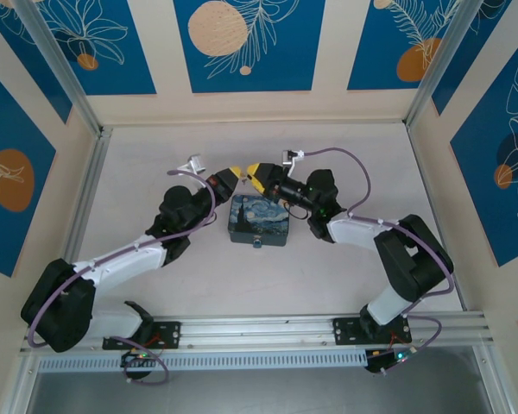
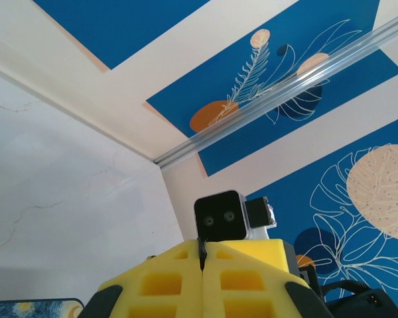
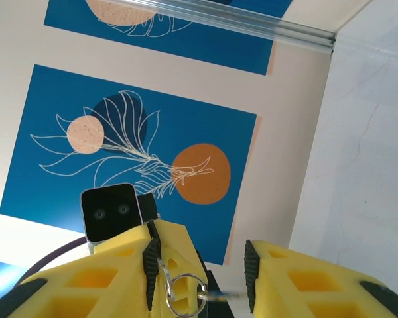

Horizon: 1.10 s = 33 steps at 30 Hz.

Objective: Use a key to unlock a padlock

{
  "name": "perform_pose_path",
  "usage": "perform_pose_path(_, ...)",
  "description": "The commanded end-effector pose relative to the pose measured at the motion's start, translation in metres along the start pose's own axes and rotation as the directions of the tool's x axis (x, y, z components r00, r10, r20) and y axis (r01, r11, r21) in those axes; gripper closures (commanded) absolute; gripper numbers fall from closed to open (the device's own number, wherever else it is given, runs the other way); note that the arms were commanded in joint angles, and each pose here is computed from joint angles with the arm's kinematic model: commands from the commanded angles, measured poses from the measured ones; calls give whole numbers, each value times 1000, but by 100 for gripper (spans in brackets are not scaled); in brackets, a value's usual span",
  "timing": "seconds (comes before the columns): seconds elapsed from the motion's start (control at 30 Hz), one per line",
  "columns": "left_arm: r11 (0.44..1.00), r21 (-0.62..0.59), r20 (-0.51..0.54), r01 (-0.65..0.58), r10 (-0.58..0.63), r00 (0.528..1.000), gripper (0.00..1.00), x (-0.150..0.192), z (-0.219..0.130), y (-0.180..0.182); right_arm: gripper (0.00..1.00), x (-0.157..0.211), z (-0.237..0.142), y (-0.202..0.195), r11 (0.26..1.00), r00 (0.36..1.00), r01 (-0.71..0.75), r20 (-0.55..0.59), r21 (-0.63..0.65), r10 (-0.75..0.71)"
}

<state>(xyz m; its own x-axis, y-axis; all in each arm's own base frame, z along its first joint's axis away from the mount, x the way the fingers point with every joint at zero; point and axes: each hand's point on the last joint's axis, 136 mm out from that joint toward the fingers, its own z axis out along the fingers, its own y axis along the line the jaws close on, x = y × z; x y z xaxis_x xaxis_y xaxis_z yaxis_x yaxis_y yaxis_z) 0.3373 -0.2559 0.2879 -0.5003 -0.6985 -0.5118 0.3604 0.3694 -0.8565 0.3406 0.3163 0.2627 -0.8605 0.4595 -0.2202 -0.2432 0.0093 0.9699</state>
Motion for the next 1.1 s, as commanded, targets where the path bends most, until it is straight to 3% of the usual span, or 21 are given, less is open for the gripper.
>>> perform_pose_path(0.0, 1000, 26, 26, 10, -10, 1000, 100, -1, 0, -5, 61, -2, 6, 20, 997, 1000, 27, 11, -75, -26)
perform_pose_path(1.07, 1000, 7, 38, 12, -12, 999, 100, -3, 2, -1, 73, 15, 16, 14, 995, 998, 4, -67, -102, -11)
